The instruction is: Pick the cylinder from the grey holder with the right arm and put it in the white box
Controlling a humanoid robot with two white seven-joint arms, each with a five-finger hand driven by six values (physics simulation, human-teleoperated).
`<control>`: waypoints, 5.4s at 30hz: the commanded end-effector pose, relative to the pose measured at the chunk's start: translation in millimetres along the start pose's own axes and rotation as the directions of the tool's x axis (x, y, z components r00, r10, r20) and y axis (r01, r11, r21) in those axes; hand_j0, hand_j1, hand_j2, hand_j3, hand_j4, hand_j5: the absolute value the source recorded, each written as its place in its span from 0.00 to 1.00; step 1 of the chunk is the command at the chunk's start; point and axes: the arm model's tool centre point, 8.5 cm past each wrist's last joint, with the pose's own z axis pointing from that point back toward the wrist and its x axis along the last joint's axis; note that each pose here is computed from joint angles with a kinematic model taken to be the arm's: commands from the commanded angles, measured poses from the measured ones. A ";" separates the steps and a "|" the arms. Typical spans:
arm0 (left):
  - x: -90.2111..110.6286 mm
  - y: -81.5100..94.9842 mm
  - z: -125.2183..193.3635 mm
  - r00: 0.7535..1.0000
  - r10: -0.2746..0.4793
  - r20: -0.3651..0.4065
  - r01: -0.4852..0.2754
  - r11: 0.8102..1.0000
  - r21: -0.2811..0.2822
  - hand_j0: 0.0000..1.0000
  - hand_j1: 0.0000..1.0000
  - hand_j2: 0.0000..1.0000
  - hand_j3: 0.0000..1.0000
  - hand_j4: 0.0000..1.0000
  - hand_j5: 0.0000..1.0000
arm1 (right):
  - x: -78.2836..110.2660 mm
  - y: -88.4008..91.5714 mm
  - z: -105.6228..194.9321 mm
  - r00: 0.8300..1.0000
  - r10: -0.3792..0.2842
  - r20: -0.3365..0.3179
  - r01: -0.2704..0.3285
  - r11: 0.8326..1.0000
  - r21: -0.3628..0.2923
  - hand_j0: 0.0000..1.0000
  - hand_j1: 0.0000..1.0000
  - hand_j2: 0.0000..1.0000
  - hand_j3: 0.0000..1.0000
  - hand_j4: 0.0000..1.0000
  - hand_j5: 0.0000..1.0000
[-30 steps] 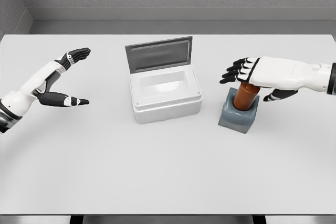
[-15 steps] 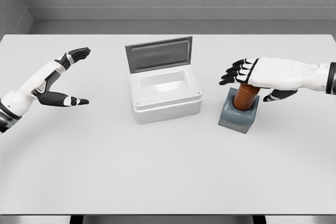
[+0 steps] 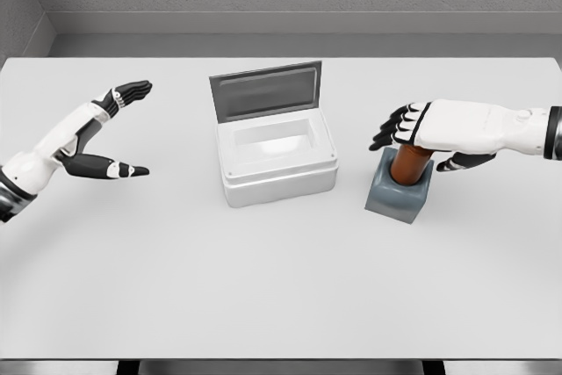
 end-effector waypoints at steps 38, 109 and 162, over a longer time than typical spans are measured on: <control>0.3 0.6 0.2 1.000 0.005 0.001 -0.005 1.000 0.003 1.00 1.00 1.00 1.00 1.00 1.00 | 3.5 5.2 -11.3 1.000 -0.009 0.025 0.008 0.999 0.039 0.40 0.40 0.40 0.40 0.40 0.40; 1.2 -0.8 -2.2 1.000 0.009 0.009 -0.009 1.000 -0.003 1.00 1.00 1.00 1.00 1.00 1.00 | 15.9 -59.5 -42.1 0.990 0.005 0.138 0.012 0.992 -0.124 0.23 0.23 0.23 0.23 0.23 0.23; 9.6 -2.4 -5.9 0.999 -0.027 0.030 0.028 0.998 -0.050 1.00 1.00 1.00 1.00 1.00 1.00 | 22.2 -67.5 -77.1 0.979 -0.016 0.203 0.052 0.984 -0.172 0.21 0.21 0.21 0.21 0.21 0.21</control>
